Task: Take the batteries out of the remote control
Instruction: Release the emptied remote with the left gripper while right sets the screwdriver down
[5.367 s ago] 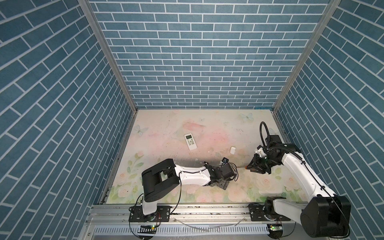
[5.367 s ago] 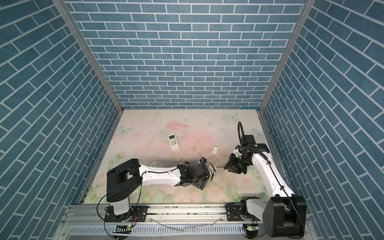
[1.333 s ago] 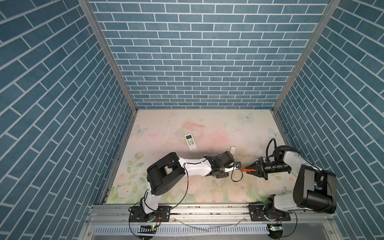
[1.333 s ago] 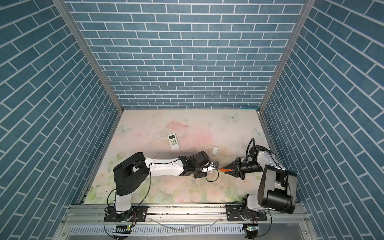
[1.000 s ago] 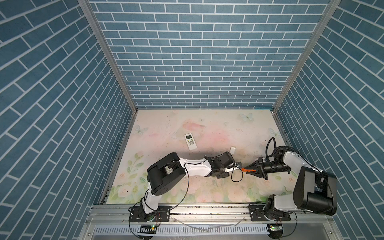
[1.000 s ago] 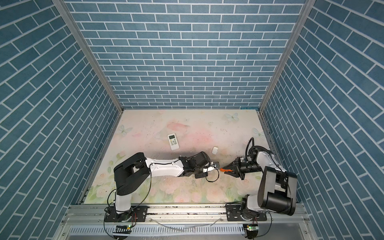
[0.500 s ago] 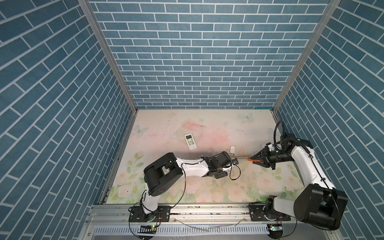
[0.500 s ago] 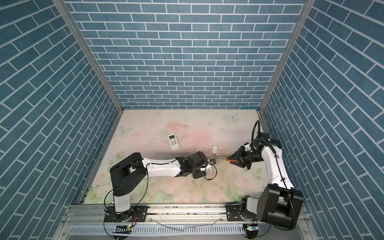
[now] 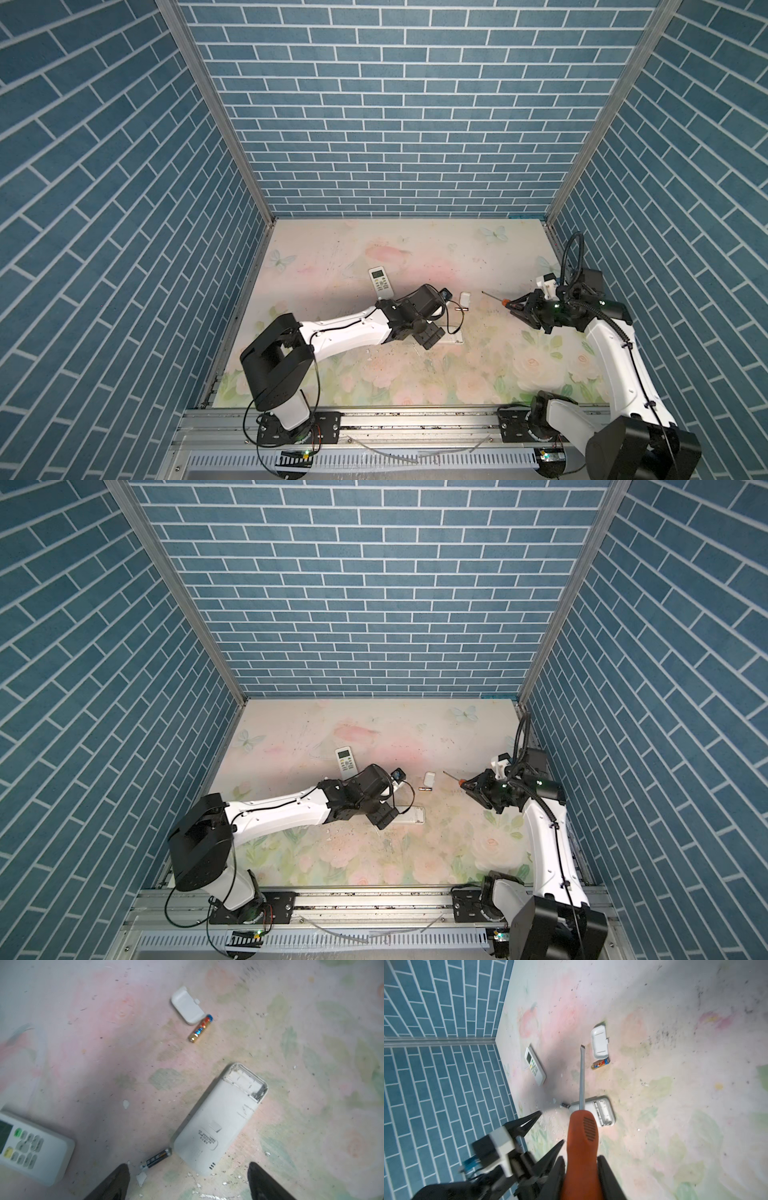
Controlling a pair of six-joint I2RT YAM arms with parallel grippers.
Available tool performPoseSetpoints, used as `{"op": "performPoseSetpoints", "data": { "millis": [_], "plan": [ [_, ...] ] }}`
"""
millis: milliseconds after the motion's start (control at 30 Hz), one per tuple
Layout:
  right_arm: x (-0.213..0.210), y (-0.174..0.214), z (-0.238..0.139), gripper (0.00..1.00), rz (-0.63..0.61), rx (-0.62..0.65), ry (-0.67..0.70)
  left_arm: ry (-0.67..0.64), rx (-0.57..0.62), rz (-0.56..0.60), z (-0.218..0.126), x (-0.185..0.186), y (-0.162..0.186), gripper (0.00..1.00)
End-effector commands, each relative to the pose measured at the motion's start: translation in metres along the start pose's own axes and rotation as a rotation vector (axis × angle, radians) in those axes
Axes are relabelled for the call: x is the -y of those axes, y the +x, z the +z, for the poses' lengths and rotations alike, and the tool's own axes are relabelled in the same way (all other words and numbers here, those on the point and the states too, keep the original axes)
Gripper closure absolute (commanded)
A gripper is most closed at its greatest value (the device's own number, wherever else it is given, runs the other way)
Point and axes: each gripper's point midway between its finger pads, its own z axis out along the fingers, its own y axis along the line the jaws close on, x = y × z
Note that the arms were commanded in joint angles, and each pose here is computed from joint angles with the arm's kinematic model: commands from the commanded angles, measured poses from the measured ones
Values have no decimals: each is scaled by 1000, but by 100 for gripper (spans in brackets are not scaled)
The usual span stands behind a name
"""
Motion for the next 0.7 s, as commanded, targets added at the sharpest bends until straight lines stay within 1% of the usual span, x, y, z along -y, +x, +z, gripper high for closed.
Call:
{"op": "performPoseSetpoints", "data": {
  "millis": [0,100,167,267,333,400,500,533,667],
  "plan": [
    [4,-46,5,100,-60,233,-2,-83,-30,-253,-17,-39,5,10],
    [22,-61,-3,100,-143,366,104,-103,0,-411,-33,-68,7,9],
    [32,-67,-10,100,-206,436,174,-110,29,-483,-42,-83,8,9],
    [50,-70,-16,100,-262,485,272,-131,48,-540,-49,-100,12,8],
    [66,-67,-12,100,-260,463,335,-147,33,-560,-47,-106,18,8],
    [83,-62,-2,100,-238,404,388,-153,22,-574,-43,-109,21,8],
    [98,-57,12,100,-214,344,420,-152,24,-581,-41,-111,21,8],
    [99,-57,14,100,-211,340,420,-152,24,-583,-40,-111,20,8],
    [92,-56,25,100,-264,307,446,-152,38,-583,-42,-112,17,8]
  ]
}}
